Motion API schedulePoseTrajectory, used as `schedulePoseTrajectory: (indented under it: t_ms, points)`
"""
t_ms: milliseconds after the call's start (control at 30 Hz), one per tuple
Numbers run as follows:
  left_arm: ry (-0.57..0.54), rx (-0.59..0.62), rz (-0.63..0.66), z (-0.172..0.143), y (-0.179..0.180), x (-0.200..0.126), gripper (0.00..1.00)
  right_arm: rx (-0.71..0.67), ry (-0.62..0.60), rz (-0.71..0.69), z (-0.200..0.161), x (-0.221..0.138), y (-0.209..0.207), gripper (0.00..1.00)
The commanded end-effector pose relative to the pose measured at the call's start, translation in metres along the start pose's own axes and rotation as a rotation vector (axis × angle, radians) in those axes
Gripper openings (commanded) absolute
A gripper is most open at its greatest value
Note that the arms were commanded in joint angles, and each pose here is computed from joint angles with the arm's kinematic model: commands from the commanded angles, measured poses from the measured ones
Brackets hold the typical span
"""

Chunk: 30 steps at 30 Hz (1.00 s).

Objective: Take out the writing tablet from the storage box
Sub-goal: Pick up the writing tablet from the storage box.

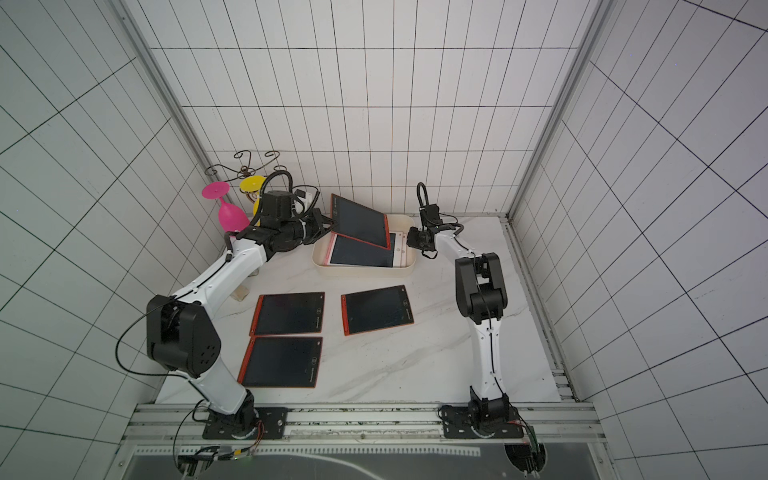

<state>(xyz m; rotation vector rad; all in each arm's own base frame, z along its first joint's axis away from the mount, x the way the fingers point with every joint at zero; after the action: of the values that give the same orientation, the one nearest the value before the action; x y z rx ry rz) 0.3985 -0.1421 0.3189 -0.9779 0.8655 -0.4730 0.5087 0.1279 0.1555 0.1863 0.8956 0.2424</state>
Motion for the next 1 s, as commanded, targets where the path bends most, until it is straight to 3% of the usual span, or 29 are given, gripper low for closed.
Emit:
schedulePoseTrajectory:
  t_ms: [0,67,200,600,967]
  points:
    - [-0.010,0.029,-0.056,-0.003,-0.014,-0.021,0.00,-0.025,-0.107,0.040,0.031,-0.039,0.010,0.54]
    - [-0.011,0.026,-0.054,-0.006,-0.013,-0.031,0.00,-0.031,-0.132,0.046,0.035,-0.048,0.014,0.71]
    - [-0.007,0.008,-0.069,-0.014,-0.011,-0.050,0.00,-0.039,-0.170,0.049,0.041,-0.070,0.019,0.81]
    - [0.104,-0.091,-0.048,-0.077,0.019,-0.091,0.00,-0.049,-0.175,0.114,0.006,-0.115,0.035,0.81]
    - [0.168,-0.186,-0.022,-0.142,0.047,-0.112,0.00,-0.037,-0.146,0.128,-0.032,-0.132,0.028,0.81]
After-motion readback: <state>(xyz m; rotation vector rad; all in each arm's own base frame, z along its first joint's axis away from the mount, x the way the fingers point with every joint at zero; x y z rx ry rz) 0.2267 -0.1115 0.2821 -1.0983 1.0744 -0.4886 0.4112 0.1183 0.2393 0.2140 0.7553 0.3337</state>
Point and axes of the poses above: each gripper's point midway between its finger pads, its own x axis out along the fingers, its own y axis along the line the jaws close on, z = x × y, the point moved 10 cm from there along -x, back along the fingers, and after that the axes turned 10 degrees about -x, right-handed, at the moved point
